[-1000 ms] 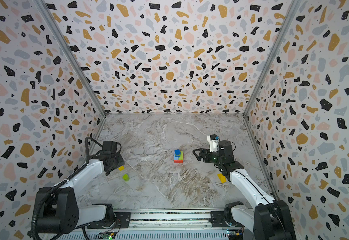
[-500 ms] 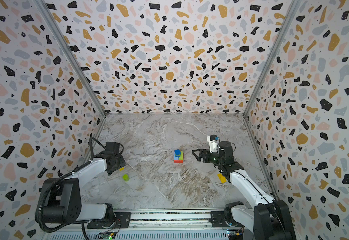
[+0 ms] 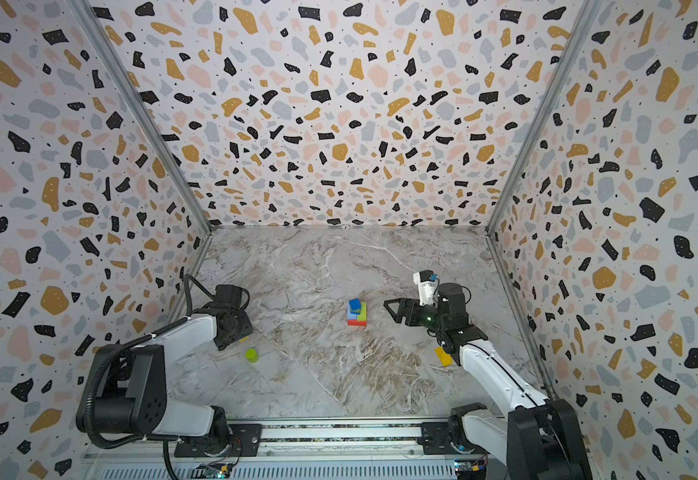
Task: Build the wood block tower
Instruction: 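Lower the left gripper onto the yellow cube and close on it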
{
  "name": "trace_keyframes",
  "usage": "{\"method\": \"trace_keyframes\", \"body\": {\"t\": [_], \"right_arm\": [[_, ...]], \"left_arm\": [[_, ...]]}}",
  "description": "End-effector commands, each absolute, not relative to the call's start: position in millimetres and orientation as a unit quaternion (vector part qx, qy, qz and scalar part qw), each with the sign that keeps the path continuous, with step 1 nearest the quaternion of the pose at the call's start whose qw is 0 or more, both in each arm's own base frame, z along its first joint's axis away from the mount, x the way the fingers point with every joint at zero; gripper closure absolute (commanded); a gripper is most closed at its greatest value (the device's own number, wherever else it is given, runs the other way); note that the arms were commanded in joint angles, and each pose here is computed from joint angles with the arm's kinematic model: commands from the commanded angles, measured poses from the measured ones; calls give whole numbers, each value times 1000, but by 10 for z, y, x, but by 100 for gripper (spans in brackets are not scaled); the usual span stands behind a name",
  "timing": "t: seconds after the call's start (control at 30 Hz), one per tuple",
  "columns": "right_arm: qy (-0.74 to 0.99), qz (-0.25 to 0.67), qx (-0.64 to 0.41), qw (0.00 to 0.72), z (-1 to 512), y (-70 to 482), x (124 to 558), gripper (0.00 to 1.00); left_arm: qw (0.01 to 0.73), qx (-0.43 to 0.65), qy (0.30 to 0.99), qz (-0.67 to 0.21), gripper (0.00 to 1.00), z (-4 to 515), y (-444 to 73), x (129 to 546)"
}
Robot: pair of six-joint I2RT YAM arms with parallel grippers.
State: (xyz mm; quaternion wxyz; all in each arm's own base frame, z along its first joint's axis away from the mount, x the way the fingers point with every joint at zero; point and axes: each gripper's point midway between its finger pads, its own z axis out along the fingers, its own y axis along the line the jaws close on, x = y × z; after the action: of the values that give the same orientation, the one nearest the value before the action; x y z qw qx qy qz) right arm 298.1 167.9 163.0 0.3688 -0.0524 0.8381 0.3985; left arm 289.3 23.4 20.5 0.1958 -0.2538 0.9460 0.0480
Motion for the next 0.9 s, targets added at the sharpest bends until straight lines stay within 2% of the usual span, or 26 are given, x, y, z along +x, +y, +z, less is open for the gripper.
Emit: {"method": "trace_keyframes", "body": {"t": [0.0,0.23,0.33,0.43,0.77,0.8,0.83,0.87], "right_arm": [[835,402,-54,372,1652,1679,2981,13],[835,401,-55,372,1646,1677,2977,14],[835,402,-55,371,1642,1676,2979,13],[836,403,-55,368,1628,1681,2979,13],[842,404,-37,356,1540,1633,3015,9],[842,405,-35,355,1529,1627,3018,7],[843,404,-33,354,1513,1619,3021,1],[843,405,-31,353,1510,1614,3026,1]], "left_arm": [[199,-245,947,60,50,197,255,2933],[200,-242,947,65,59,214,254,2958],[199,-240,948,62,68,222,242,2966],[203,-239,948,60,73,276,235,2983],[212,-182,958,61,72,623,52,3117],[210,-171,961,59,72,649,-5,3129],[208,-161,963,56,72,671,-65,3141],[208,-153,964,56,72,696,-109,3150]]}}
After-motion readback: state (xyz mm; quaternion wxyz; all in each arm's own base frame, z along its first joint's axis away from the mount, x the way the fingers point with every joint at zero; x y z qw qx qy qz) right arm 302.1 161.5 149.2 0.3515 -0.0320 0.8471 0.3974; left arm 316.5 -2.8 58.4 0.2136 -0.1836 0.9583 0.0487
